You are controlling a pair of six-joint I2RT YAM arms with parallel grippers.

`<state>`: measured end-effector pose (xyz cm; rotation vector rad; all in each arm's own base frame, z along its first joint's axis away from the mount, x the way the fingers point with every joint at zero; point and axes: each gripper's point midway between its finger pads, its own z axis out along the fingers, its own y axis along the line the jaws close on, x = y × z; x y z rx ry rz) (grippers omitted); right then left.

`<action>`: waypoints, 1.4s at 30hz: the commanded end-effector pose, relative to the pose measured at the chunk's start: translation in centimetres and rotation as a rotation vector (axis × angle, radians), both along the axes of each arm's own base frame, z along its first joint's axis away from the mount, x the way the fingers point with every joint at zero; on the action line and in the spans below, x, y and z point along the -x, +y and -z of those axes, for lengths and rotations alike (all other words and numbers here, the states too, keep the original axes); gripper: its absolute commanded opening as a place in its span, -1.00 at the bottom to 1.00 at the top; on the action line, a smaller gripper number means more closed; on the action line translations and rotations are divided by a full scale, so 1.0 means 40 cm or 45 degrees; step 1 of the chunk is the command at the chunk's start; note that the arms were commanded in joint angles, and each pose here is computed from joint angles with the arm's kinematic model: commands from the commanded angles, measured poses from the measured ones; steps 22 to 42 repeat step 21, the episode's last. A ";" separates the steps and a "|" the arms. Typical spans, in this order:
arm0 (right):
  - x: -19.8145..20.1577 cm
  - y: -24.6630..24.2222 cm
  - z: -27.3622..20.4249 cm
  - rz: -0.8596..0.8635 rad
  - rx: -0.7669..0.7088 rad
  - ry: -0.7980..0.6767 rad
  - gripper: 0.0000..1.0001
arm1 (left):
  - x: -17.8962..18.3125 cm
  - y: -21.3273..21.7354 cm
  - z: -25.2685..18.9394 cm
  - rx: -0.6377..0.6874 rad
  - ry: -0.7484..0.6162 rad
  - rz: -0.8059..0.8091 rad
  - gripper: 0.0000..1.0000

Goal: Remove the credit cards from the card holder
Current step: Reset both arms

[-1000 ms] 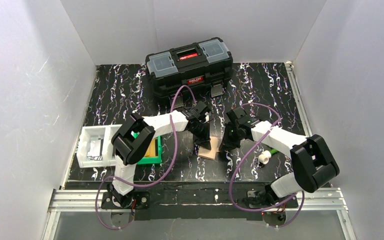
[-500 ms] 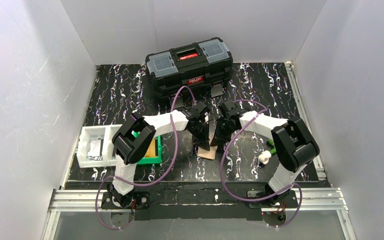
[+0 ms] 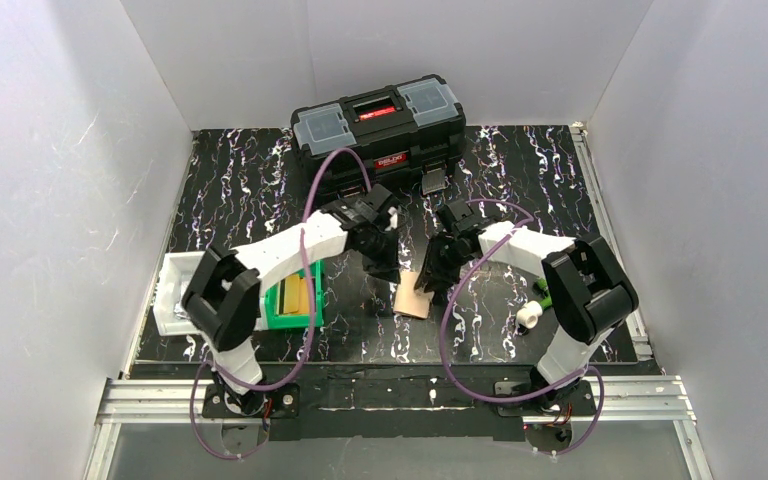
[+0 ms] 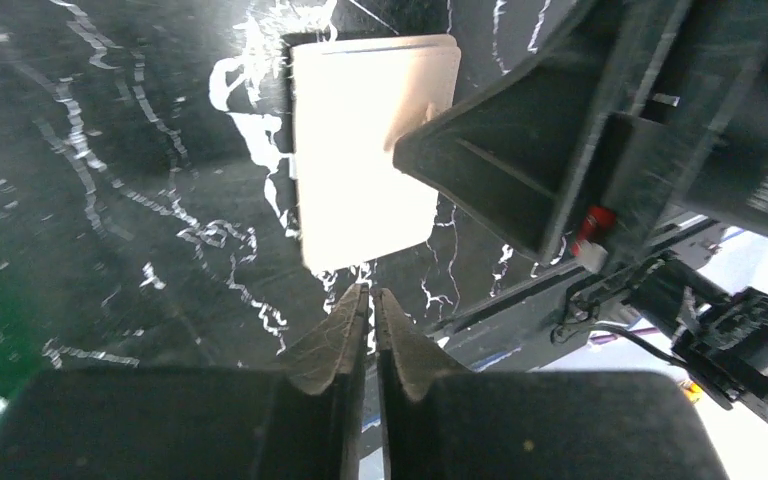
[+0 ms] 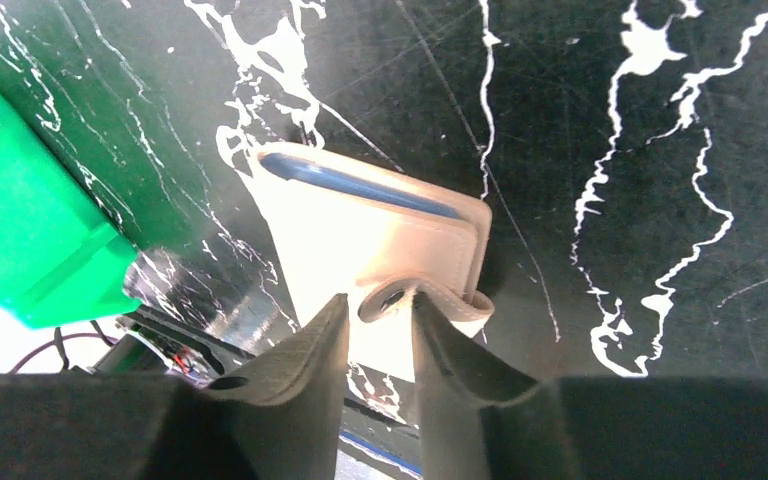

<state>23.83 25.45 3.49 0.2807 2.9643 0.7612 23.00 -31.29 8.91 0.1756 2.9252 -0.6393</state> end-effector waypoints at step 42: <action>-0.063 -0.066 -0.482 0.045 -0.078 -0.628 0.97 | -0.092 0.291 -0.396 -0.106 -0.635 -0.186 0.97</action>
